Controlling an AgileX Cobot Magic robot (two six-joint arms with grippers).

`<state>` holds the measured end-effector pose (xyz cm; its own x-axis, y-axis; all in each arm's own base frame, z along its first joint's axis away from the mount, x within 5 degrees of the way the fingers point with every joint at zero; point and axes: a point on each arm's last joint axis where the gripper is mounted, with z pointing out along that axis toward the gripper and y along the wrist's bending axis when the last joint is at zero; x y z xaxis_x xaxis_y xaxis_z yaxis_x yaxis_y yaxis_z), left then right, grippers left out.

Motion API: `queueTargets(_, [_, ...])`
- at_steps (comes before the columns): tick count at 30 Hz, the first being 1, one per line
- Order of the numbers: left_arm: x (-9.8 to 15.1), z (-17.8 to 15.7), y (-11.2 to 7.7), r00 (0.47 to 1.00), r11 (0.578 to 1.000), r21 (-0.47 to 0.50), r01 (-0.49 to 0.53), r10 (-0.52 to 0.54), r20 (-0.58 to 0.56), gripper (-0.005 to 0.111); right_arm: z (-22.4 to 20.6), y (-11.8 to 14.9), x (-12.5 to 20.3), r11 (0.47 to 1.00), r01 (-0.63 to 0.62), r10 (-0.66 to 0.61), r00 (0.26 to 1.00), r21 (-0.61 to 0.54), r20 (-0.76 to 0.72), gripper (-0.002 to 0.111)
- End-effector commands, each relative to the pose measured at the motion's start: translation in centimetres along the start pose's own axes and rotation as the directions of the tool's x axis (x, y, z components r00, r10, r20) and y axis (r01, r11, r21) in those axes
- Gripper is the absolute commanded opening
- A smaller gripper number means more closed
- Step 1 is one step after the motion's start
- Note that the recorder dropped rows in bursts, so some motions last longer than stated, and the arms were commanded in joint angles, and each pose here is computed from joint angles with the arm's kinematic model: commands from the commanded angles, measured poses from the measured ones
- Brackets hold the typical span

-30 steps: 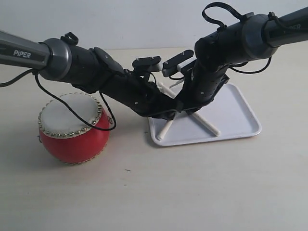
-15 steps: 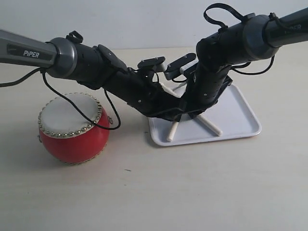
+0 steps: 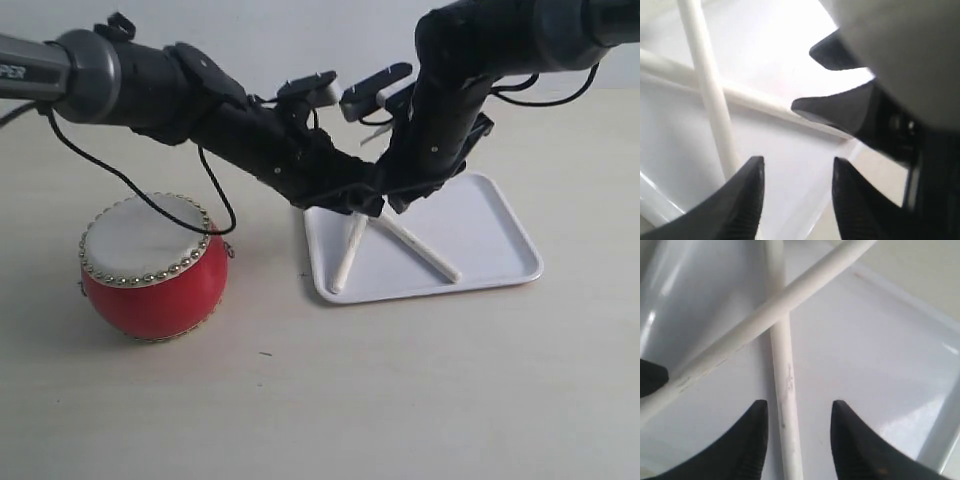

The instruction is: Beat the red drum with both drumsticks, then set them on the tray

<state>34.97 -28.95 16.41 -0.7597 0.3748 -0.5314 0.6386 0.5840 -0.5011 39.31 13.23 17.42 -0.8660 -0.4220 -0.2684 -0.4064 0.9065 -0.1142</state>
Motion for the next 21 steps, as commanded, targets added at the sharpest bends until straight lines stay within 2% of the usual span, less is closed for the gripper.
queueTargets(1, [-1.5, -4.6, -3.8, 0.996, 0.992, 0.097, -0.086, 0.085, 0.016, 0.039, -3.6, 0.4, -1.1, 0.997, -0.065, 0.071, 0.989, -0.051, 0.129, 0.038])
queueTargets(3, [-2.0, -6.6, -4.7, 0.991, 0.986, 0.097, -0.134, 0.132, 0.032, 0.026, -5.3, 0.3, -1.2, 0.996, -0.066, 0.074, 0.983, -0.052, 0.166, 0.03])
queueTargets(6, [-2.4, -9.2, -6.1, 0.981, 0.976, 0.099, -0.194, 0.19, 0.049, 0.0, -7.7, 0.1, -1.1, 0.997, -0.062, 0.071, 0.975, -0.049, 0.212, 0.012])
queueTargets(8, [-2.5, -10.9, -7.1, 0.973, 0.969, 0.104, -0.226, 0.221, 0.06, 0.0, -9.1, 0.0, -1.0, 0.998, -0.047, 0.057, 0.97, -0.044, 0.237, 0.002])
queueTargets(13, [-2.8, -14.7, -9.4, 0.949, 0.955, 0.065, -0.291, 0.279, 0.144, 0.0, -12.6, -0.2, -0.3, 0.998, -0.045, 0.058, 0.953, -0.049, 0.297, 0.0])
queueTargets(16, [-2.6, -17.4, -10.5, 0.92, 0.949, -0.022, -0.313, 0.309, 0.24, 0.0, -14.8, 0.0, 0.5, 0.995, -0.051, 0.078, 0.923, -0.082, 0.376, 0.0])
queueTargets(21, [-0.9, -23.1, -12.7, 0.821, 0.924, -0.196, -0.329, 0.382, 0.424, 0.0, -18.9, 0.0, 3.1, 0.994, -0.061, 0.1, 0.838, -0.09, 0.537, 0.0])
